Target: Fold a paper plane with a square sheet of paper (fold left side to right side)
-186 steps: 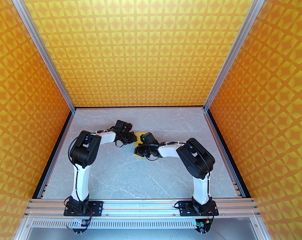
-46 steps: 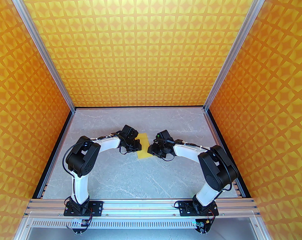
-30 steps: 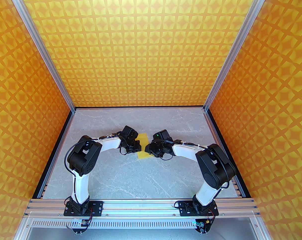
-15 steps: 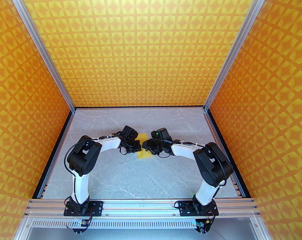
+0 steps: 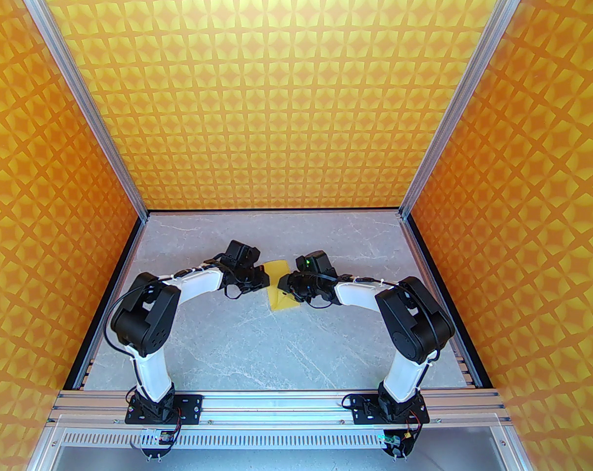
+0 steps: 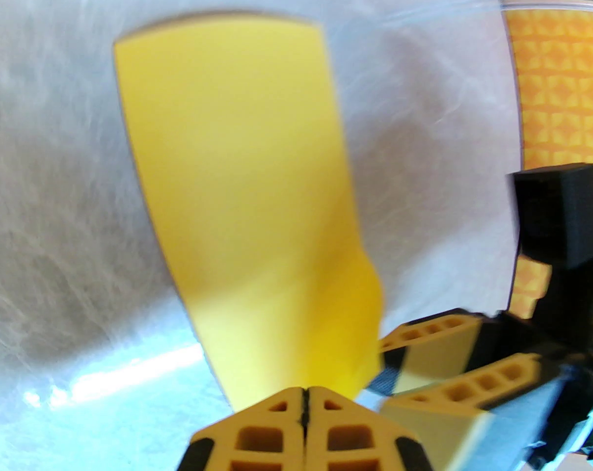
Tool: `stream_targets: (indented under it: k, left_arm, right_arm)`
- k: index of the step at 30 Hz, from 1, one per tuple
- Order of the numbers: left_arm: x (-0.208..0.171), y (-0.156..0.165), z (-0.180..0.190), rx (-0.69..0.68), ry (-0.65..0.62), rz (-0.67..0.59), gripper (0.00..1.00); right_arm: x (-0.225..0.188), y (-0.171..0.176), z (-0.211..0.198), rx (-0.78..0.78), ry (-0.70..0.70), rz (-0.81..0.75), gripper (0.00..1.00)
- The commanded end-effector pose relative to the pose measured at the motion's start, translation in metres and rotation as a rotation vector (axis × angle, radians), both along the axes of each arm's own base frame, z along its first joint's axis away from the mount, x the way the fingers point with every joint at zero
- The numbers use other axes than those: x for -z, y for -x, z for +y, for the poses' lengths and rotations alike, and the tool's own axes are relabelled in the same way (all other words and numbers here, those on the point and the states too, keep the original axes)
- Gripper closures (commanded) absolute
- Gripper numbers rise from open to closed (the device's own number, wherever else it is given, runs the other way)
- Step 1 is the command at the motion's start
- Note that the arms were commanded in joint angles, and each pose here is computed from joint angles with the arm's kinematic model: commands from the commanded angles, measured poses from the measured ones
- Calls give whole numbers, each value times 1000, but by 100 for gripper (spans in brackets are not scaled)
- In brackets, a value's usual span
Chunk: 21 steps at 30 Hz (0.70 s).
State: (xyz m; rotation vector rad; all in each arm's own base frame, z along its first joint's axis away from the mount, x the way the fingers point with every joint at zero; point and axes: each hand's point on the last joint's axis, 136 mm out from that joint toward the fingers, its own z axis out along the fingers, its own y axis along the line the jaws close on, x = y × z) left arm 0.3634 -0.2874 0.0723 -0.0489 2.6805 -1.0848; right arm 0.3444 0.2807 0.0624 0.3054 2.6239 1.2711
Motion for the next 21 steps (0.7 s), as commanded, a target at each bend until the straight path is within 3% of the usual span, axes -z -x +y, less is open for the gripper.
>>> stream_targets:
  k: [1, 12, 15, 16, 21]
  left_arm:
    - [-3, 4, -3, -1, 35, 4, 97]
    - [-6, 5, -7, 1, 74, -8, 96]
    - [-7, 6, -10, 12, 90, -9, 96]
    - [-7, 7, -11, 14, 92, -10, 96]
    - [-6, 10, -14, 29, 101, -14, 91]
  right_arm:
    - [4, -5, -2, 15, -3, -2, 72]
    - [11, -3, -2, 13, 4, 12, 76]
    - [12, -2, -3, 14, 10, 14, 84]
    - [13, -2, -4, 15, 16, 14, 91]
    - [15, -2, -5, 14, 24, 17, 96]
